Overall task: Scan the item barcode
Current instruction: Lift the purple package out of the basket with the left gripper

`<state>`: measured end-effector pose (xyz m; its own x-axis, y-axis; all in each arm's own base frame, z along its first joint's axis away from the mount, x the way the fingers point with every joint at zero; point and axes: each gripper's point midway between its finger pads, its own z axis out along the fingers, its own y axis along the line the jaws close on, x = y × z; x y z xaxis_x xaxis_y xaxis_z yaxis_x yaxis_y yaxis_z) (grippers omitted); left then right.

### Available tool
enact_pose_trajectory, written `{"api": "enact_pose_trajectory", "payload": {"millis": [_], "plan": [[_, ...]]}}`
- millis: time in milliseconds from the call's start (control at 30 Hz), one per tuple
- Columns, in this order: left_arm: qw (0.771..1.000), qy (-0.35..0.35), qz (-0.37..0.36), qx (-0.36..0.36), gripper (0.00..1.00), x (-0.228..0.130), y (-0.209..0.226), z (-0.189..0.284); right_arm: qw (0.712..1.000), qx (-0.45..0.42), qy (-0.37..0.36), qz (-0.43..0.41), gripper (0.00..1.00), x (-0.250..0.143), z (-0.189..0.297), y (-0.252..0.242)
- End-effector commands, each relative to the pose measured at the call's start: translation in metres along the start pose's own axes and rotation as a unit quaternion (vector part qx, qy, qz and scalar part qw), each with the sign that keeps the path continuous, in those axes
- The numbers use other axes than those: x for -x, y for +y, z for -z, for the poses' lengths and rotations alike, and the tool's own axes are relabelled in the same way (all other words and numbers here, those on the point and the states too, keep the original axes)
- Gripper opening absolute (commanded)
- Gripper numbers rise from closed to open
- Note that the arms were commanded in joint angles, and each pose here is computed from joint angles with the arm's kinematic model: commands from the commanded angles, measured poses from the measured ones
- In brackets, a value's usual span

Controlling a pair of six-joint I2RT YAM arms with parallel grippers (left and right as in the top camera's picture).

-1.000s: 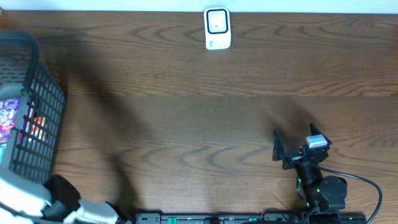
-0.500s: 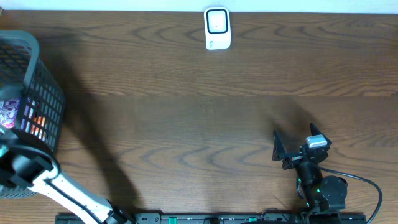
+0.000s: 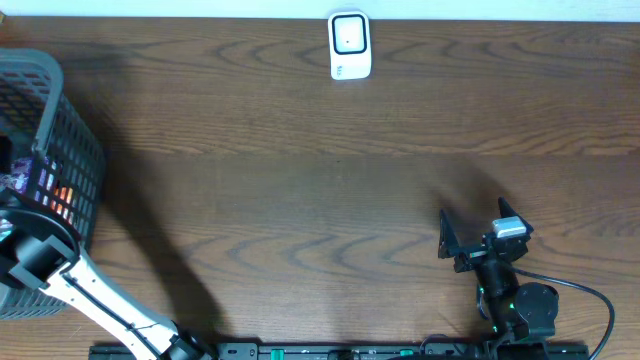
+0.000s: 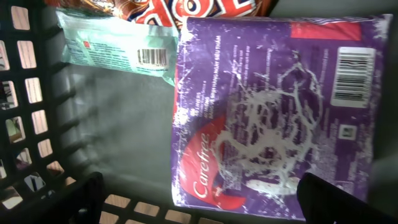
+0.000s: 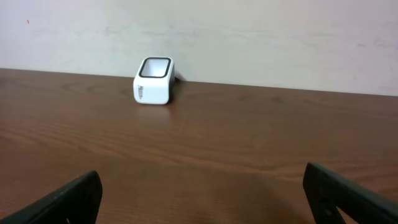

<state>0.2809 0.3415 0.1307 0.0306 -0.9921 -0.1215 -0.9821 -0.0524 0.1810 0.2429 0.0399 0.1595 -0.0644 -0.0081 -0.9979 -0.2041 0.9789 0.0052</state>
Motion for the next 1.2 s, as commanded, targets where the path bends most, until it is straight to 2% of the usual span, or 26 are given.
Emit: {"api": "enact_pose_trajectory", "payload": {"millis": [0, 367, 533, 900, 1167], "plan": [[0.999, 0.042, -0.024, 0.018, 0.98, -0.011, 0.019, -0.003, 1.000, 0.000, 0.000, -0.004, 0.99, -0.001, 0.000, 0.000], [0.987, 0.129, -0.080, -0.052, 0.98, -0.029, 0.014, -0.007, 1.000, 0.000, 0.000, -0.004, 0.99, -0.001, 0.000, 0.000], [0.986, 0.148, -0.068, -0.048, 0.98, -0.037, 0.031, -0.005, 1.000, 0.000, 0.000, -0.003, 0.99, 0.000, 0.000, 0.000], [0.987, 0.100, -0.056, -0.110, 0.98, -0.033, 0.048, 0.048, 1.000, 0.000, 0.000, -0.003, 0.99, -0.001, 0.000, 0.000], [0.983, 0.120, -0.078, -0.118, 0.98, -0.039, 0.040, 0.028, 1.000, 0.000, 0.000, -0.004, 0.99, -0.001, 0.000, 0.000]]}}
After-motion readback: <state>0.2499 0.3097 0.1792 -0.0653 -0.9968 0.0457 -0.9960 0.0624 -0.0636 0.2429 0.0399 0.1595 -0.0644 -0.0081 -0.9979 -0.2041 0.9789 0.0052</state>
